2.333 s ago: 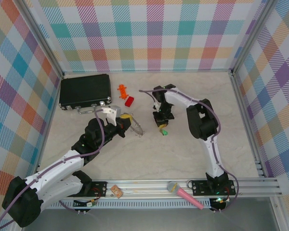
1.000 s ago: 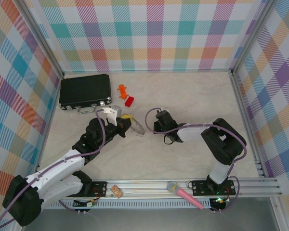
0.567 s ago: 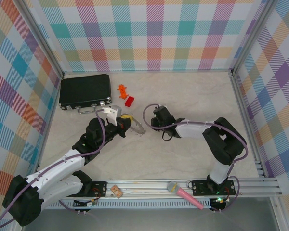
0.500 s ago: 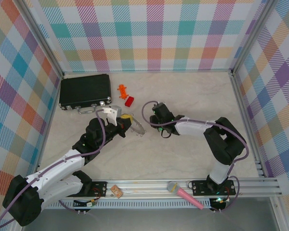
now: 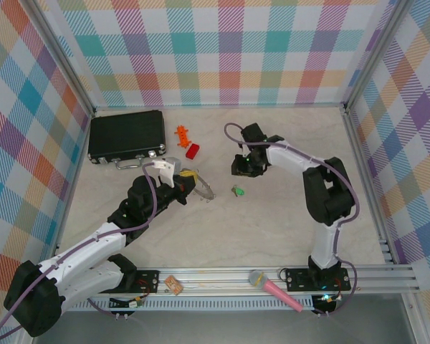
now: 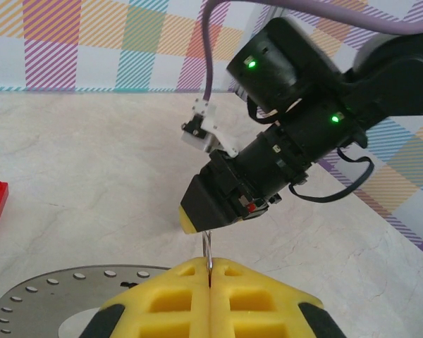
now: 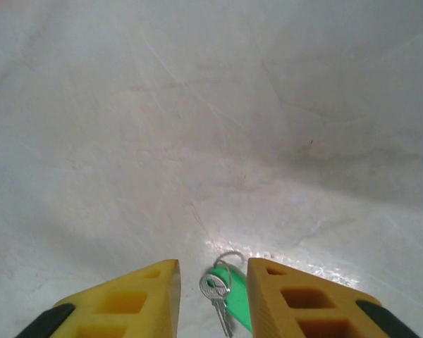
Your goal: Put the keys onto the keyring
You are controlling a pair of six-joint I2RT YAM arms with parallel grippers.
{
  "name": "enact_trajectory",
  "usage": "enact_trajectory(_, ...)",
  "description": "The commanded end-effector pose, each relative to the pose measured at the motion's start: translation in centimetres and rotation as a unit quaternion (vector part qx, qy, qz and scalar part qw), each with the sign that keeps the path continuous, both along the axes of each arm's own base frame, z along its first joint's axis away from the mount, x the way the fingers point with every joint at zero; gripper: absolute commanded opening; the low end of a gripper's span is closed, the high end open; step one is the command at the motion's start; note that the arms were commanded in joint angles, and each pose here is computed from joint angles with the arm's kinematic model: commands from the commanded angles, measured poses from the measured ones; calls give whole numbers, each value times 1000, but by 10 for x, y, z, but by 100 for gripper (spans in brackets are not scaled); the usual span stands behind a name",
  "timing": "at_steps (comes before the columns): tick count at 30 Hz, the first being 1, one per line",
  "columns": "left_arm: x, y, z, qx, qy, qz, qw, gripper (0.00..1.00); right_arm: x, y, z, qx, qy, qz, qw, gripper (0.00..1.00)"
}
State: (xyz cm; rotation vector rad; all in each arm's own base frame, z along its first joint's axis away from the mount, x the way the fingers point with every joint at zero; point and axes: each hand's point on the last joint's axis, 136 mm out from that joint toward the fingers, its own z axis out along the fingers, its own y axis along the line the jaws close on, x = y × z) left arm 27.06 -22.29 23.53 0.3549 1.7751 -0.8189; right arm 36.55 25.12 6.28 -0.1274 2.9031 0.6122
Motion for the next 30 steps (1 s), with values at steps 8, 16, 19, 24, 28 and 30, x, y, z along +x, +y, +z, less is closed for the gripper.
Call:
enact_trajectory(8,-4,-5,10,-13,-15,-12,1000,0,-24,4,-10,25,148,44,988,29)
enact_trajectory(16,-4,-5,9,-11,-17,-10,1000,0,-26,-2,-25,9,178,52,983,28)
enact_trajectory(19,-3,-4,8,-11,-15,-9,1000,0,-27,1,-28,16,186,55,981,28)
enact_trajectory(24,-3,-5,9,-11,-16,-9,1000,0,-26,4,-32,23,191,55,980,24)
enact_trajectory(28,-2,-5,8,-11,-15,-9,1000,0,-25,7,-33,28,192,55,980,24)
enact_trajectory(30,-2,-5,7,-11,-15,-10,1000,0,-25,7,-35,27,194,54,979,24)
